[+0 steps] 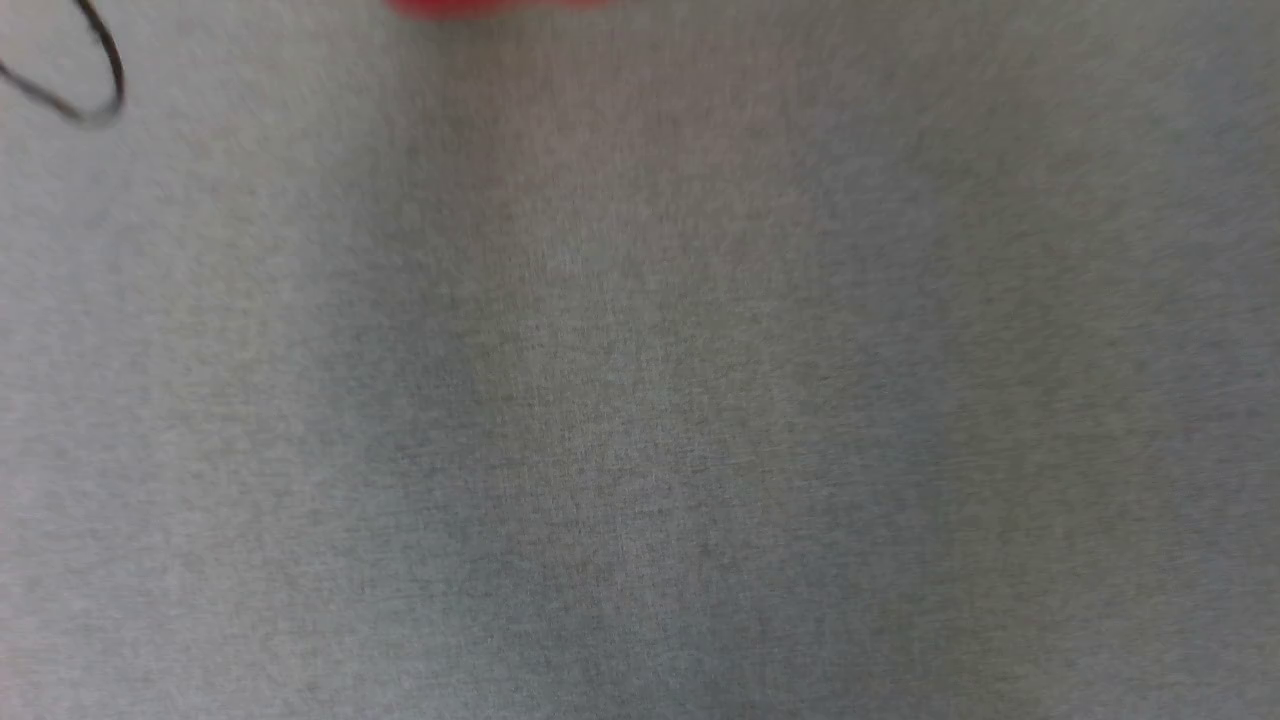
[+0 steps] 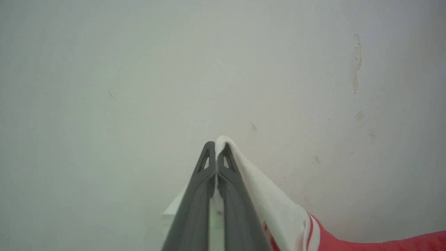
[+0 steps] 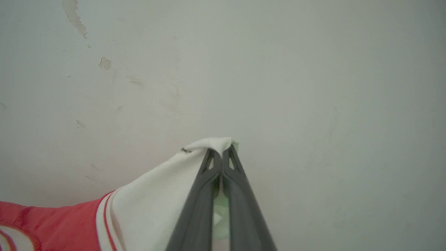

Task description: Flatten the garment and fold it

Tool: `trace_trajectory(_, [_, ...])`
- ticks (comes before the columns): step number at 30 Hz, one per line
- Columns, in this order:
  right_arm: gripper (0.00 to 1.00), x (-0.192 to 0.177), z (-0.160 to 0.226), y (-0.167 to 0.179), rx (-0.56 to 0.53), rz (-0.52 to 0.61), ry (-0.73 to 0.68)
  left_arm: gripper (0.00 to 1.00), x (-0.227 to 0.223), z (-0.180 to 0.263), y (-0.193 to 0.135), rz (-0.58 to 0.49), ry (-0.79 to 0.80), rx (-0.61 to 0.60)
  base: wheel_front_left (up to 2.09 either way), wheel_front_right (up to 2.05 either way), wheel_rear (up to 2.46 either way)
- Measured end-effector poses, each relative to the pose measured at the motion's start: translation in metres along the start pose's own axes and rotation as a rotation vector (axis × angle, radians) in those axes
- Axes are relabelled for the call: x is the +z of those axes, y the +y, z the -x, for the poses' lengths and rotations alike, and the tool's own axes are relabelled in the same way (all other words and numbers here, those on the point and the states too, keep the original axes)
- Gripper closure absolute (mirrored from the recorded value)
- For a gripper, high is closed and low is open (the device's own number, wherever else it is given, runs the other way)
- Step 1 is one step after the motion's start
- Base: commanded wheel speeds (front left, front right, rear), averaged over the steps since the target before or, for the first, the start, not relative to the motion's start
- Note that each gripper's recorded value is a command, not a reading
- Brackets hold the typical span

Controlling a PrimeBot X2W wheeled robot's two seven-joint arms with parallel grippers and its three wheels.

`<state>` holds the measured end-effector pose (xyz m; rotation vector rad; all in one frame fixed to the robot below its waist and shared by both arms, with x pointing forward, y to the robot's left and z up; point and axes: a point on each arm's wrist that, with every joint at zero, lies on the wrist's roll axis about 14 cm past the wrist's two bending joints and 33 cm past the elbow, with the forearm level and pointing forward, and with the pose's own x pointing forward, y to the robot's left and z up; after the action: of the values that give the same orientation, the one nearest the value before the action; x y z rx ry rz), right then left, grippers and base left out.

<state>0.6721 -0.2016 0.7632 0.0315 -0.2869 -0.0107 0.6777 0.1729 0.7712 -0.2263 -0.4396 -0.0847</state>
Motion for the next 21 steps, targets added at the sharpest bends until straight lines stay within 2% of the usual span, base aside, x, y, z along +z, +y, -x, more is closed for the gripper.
trace_trajectory(3, [1.0, -0.018, -0.014, 0.001, -0.004, 0.03, -0.028, 1.0, -0.01, -0.01, 0.002, 0.019, -0.069, -0.019, 0.0, 0.0, 0.0])
trace_trajectory(6, [1.0, -0.052, -0.024, 0.0, -0.01, 0.043, -0.012, 1.0, -0.041, -0.014, 0.008, 0.043, -0.083, -0.031, 0.0, 0.0, 0.0])
trace_trajectory(15, [1.0, -0.185, -0.029, 0.002, -0.002, 0.027, 0.169, 1.0, -0.181, 0.01, 0.059, 0.07, 0.143, 0.001, 0.0, 0.0, 0.0])
trace_trajectory(18, [1.0, -0.219, -0.021, 0.008, 0.016, 0.008, 0.229, 1.0, -0.208, 0.022, 0.075, 0.102, 0.215, 0.02, 0.0, 0.0, 0.0])
trace_trajectory(21, [1.0, -0.238, -0.01, 0.013, 0.036, -0.029, 0.274, 1.0, -0.221, 0.036, 0.086, 0.115, 0.292, 0.025, 0.0, 0.0, 0.0])
